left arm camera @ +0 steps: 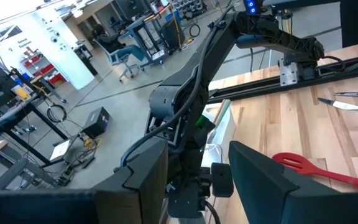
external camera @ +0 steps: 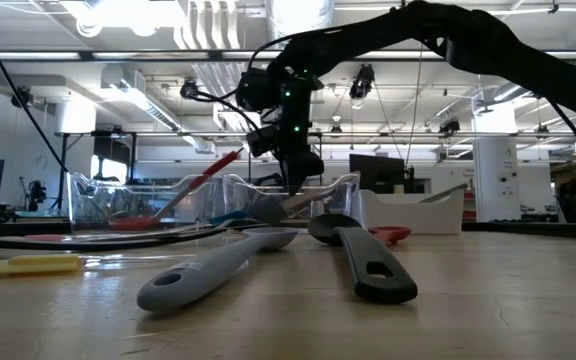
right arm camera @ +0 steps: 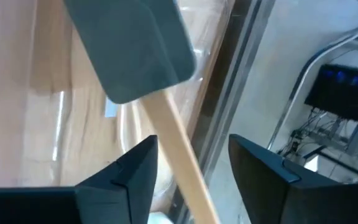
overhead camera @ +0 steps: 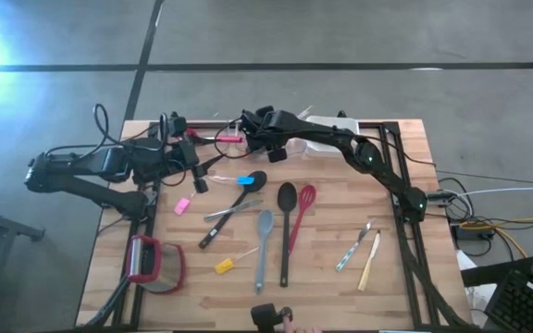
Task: Pick & Place Kitchen Items
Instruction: Put the silver table knife into the white bin
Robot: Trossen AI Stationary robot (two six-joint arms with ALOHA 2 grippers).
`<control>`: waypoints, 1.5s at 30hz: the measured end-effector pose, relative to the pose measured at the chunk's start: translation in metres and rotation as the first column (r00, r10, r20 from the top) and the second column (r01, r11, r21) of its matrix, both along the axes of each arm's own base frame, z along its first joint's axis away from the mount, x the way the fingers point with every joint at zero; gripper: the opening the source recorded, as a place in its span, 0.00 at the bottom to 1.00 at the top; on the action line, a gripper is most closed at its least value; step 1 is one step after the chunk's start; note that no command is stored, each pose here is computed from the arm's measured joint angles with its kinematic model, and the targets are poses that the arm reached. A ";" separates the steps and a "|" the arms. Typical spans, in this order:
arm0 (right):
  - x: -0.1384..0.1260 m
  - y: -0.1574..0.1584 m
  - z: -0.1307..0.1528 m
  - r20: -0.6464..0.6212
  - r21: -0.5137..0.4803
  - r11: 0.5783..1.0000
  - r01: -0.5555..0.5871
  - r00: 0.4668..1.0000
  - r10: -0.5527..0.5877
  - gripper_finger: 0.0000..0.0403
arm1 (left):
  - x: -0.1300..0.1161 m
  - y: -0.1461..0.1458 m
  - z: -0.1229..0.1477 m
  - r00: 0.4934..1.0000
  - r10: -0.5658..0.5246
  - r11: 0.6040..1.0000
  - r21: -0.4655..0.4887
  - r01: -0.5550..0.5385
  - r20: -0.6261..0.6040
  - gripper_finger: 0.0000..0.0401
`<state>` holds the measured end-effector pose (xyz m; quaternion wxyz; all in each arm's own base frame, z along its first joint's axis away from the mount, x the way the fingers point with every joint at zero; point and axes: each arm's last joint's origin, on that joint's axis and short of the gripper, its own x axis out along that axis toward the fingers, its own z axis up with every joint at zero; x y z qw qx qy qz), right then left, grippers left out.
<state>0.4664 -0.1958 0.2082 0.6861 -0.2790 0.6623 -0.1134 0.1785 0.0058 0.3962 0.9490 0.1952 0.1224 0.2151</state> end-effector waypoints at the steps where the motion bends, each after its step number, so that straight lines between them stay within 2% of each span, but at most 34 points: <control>1: 0.000 0.001 0.002 0.009 0.002 1.000 0.015 1.000 -0.015 0.48 | 0.000 0.000 0.000 1.000 0.000 1.000 -0.004 0.000 0.002 0.44; 7: -0.008 0.013 0.042 0.101 -0.028 0.997 0.074 0.992 -0.071 0.48 | 0.000 0.000 0.000 1.000 0.002 1.000 -0.013 -0.002 0.005 0.44; 14: -0.030 0.035 0.093 0.175 -0.012 0.992 0.127 0.977 -0.123 0.43 | 0.000 0.000 -0.002 1.000 0.007 0.999 -0.048 -0.007 0.004 0.44; 19: -0.059 0.050 0.129 0.204 0.038 0.978 0.207 0.956 -0.210 0.41 | -0.001 0.000 -0.004 1.000 0.011 0.997 -0.074 -0.012 -0.010 0.44; 22: -0.075 0.062 0.149 0.228 0.133 0.968 0.215 0.943 -0.241 0.40 | -0.001 0.000 -0.005 1.000 0.014 0.996 -0.086 -0.015 -0.011 0.44; 25: -0.090 0.072 0.169 0.279 0.287 0.940 0.185 0.922 -0.267 0.39 | -0.001 0.000 -0.005 1.000 0.015 0.996 -0.088 -0.016 -0.013 0.44; 28: -0.099 0.082 0.184 0.328 0.442 0.890 0.114 0.903 -0.279 0.37 | -0.001 0.000 -0.005 1.000 0.017 0.995 -0.097 -0.017 -0.009 0.44; 31: -0.104 0.097 0.195 0.356 0.532 0.846 0.034 0.898 -0.260 0.36 | -0.002 0.000 -0.008 1.000 0.021 0.992 -0.123 -0.023 -0.023 0.44; 36: -0.110 0.126 0.206 0.371 0.546 0.837 -0.036 0.906 -0.203 0.33 | -0.005 -0.002 -0.022 0.991 -0.021 0.973 -0.233 -0.009 -0.128 0.44; 41: -0.115 0.150 0.212 0.361 0.545 0.835 -0.076 0.920 -0.152 0.30 | -0.002 -0.005 -0.037 0.971 -0.102 0.916 -0.400 0.008 -0.214 0.44; 45: -0.118 0.159 0.212 0.342 0.553 0.830 -0.070 0.928 -0.150 0.27 | 0.012 -0.010 -0.053 0.931 -0.153 0.902 -0.433 -0.005 -0.331 0.44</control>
